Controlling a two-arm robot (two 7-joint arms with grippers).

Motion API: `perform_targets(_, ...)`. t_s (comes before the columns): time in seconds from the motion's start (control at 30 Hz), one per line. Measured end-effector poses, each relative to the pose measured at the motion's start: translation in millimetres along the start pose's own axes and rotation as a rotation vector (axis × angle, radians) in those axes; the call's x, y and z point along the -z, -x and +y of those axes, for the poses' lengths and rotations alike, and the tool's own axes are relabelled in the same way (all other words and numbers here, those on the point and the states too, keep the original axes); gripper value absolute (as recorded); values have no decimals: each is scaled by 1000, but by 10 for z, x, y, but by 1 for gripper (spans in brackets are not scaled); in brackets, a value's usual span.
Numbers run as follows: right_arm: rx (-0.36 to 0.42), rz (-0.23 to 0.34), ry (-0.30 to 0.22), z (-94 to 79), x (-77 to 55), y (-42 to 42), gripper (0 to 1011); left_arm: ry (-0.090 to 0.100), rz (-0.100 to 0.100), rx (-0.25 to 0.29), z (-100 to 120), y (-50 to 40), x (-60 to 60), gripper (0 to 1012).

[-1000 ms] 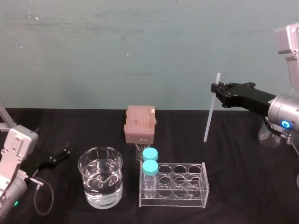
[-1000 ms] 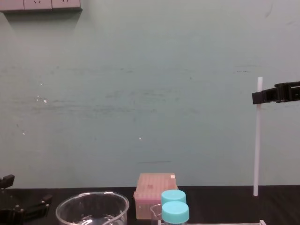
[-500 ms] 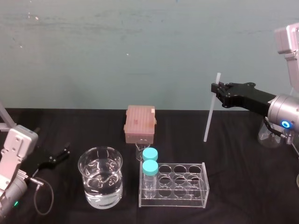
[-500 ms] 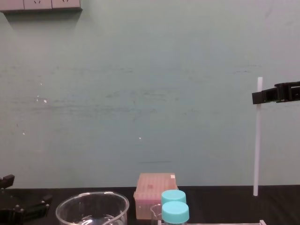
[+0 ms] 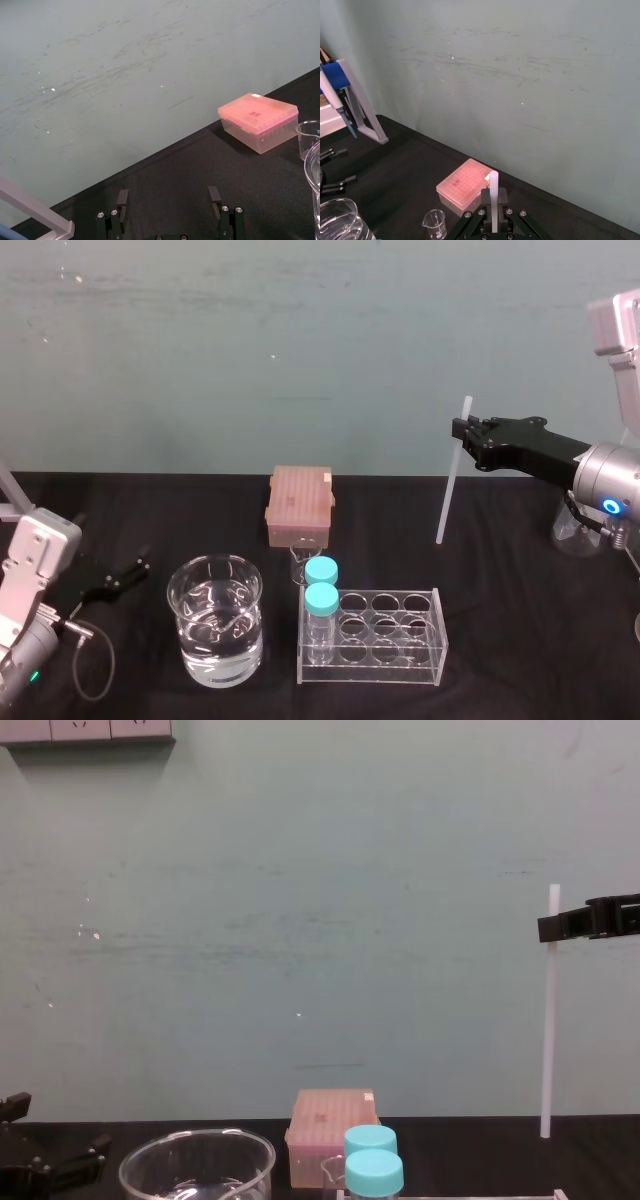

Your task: Pick up the stirring rod with one hand, then place it down.

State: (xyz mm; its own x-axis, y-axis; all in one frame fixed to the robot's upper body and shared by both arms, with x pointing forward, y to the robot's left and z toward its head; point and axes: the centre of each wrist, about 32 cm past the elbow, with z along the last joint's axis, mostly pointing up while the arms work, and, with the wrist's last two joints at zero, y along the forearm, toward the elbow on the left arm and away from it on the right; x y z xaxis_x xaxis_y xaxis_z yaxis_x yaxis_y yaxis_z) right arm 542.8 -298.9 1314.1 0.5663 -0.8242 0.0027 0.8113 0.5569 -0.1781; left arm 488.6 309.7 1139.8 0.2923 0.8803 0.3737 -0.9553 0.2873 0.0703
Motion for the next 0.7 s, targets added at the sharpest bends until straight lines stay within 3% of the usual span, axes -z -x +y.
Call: perform_targets(0.7,0,0,0,0,0,0,68,0,0,0,0,0,0,1005)
